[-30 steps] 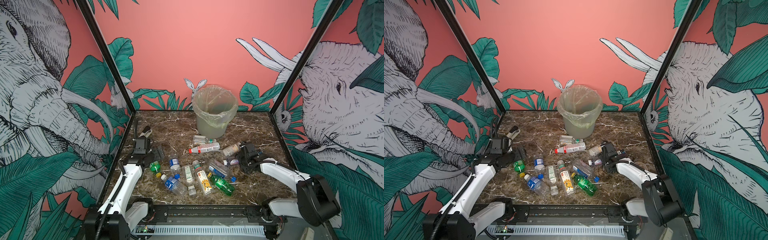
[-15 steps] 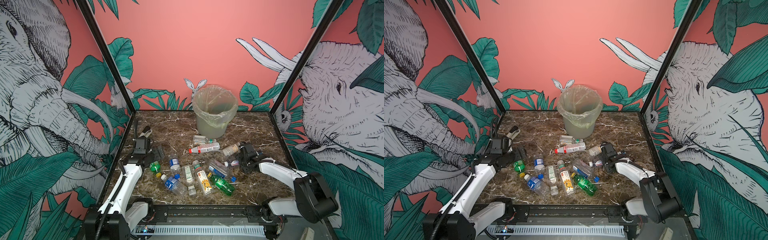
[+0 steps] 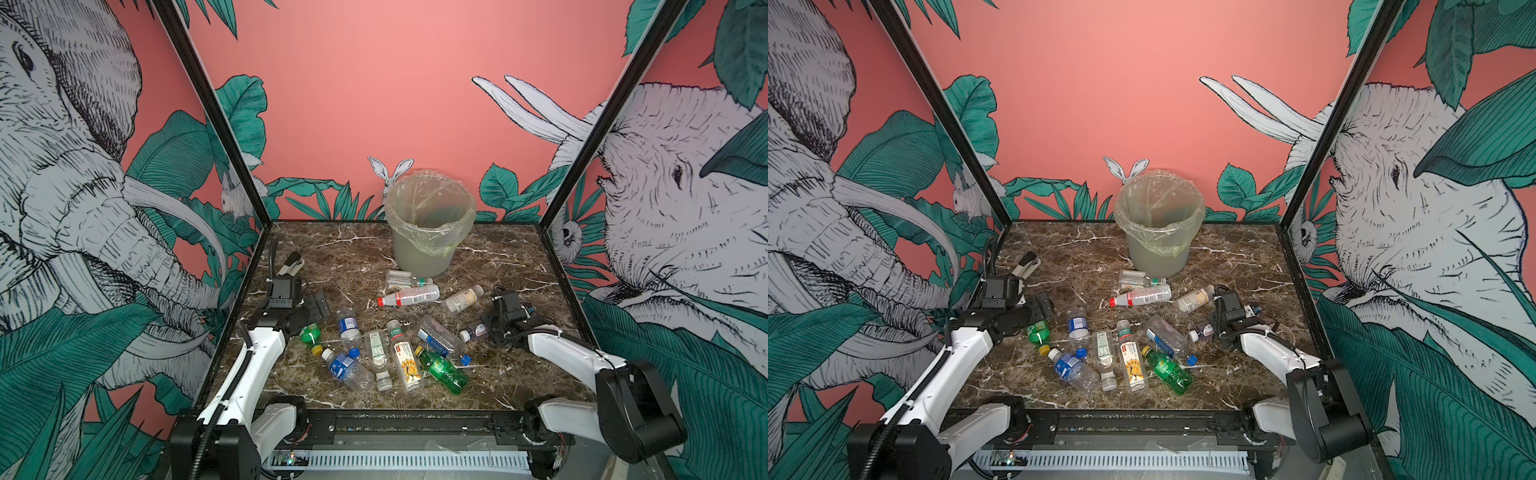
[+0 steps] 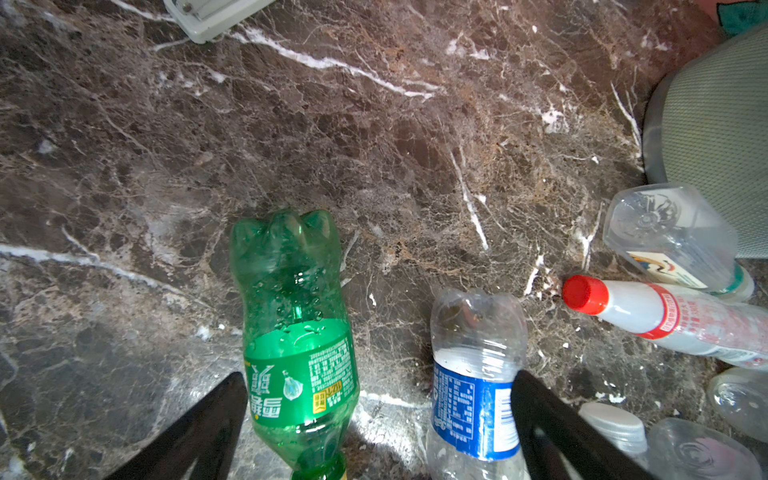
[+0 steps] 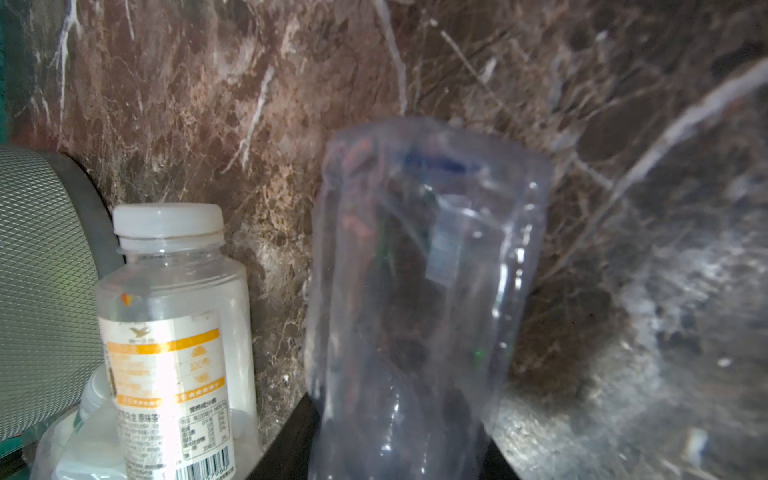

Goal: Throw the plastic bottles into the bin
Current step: 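Lift the clear bottle with the right gripper toward the bin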

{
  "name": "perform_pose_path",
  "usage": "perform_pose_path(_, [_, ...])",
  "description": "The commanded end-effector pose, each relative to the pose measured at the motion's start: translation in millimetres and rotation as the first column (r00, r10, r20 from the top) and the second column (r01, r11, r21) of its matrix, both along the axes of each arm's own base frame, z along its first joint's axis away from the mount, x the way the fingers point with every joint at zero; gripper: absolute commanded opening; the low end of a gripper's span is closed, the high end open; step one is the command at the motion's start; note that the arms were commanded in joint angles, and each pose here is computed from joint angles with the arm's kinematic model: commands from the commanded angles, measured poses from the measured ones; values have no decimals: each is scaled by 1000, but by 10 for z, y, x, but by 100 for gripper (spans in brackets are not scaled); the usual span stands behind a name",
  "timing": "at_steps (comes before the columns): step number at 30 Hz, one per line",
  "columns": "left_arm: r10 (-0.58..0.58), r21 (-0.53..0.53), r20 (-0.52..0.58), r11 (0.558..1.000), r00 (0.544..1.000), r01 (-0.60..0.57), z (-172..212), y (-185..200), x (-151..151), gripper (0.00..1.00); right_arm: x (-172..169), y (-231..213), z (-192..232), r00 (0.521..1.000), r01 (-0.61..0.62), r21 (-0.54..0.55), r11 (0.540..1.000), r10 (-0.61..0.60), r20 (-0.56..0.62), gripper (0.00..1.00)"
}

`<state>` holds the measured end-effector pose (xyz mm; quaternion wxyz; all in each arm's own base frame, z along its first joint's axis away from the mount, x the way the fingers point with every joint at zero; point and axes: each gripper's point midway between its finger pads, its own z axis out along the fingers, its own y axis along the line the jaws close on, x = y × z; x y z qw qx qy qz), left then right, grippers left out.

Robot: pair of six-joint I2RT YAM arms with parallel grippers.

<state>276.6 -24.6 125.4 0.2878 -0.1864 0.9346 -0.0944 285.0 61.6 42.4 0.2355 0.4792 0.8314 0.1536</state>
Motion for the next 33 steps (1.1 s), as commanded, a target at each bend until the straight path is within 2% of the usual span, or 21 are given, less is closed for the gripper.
perform_pose_path(1, [7,-10,-6,1000,1000,-7,-13,-9,-33,99,31,-7,106,999,-32,13,999,32,40,44])
perform_pose_path(5, [4,-11,-9,1000,1000,-4,-5,-12,-59,99,65,-13,267,994,-60,33,998,57,90,44])
perform_pose_path(15, [7,-33,-3,999,1000,-7,21,-41,-45,99,49,-58,788,966,-147,-27,989,150,209,44])
perform_pose_path(20, [15,-47,6,999,1000,-15,31,-50,-28,99,133,123,1048,919,-293,-49,955,295,262,45])
perform_pose_path(25, [24,-60,5,998,1000,-23,58,-63,-19,99,225,293,1218,852,-443,-52,895,438,288,45])
perform_pose_path(33, [23,-61,-4,998,1000,-23,29,-61,-66,99,319,587,1440,745,-565,-17,825,519,418,46])
